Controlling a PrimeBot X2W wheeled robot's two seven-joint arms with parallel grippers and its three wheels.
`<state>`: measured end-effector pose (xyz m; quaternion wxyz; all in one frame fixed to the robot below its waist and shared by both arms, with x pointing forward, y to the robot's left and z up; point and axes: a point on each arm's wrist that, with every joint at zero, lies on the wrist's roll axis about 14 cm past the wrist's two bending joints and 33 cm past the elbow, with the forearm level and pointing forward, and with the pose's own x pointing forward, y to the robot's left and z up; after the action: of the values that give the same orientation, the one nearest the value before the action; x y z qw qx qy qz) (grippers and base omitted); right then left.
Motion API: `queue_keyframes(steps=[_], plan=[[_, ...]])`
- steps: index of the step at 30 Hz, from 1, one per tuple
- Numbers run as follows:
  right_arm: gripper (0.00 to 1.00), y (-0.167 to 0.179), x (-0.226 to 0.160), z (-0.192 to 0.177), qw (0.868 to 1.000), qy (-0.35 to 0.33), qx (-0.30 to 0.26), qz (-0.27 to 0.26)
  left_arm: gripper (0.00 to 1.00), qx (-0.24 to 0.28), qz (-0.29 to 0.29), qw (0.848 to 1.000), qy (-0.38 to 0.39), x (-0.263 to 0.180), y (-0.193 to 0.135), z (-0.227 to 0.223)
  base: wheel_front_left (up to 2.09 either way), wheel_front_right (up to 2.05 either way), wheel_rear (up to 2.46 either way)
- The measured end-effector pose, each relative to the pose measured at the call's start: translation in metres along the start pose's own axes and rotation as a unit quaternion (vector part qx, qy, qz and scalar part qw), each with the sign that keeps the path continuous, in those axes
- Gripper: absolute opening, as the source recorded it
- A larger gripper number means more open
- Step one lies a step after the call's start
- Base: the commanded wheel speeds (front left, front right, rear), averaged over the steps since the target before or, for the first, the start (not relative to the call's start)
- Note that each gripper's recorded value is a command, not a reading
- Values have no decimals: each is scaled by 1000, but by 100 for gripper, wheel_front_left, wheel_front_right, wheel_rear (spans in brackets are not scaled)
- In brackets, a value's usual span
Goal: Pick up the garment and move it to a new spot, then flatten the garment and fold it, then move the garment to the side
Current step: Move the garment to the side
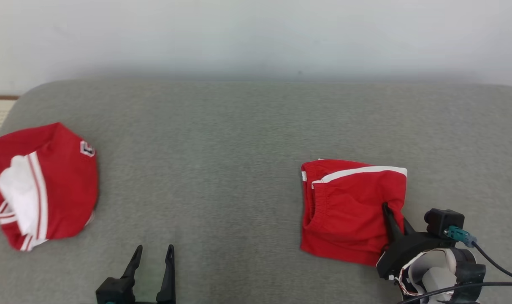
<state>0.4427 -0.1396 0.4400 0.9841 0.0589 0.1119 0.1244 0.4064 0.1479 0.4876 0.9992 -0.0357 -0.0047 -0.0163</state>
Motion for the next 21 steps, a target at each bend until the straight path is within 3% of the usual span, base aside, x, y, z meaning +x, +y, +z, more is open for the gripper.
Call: queue_keyframes(steps=[9, 21], plan=[[0, -46, -41, 1, 997, -14, 22, -75, 100, -1, -95, 995, -14, 28, -66, 6, 0, 0, 0], [0, -90, -83, -5, 987, -21, 48, -155, 100, -12, -207, 977, -44, 56, -151, 18, 0, 0, 0]])
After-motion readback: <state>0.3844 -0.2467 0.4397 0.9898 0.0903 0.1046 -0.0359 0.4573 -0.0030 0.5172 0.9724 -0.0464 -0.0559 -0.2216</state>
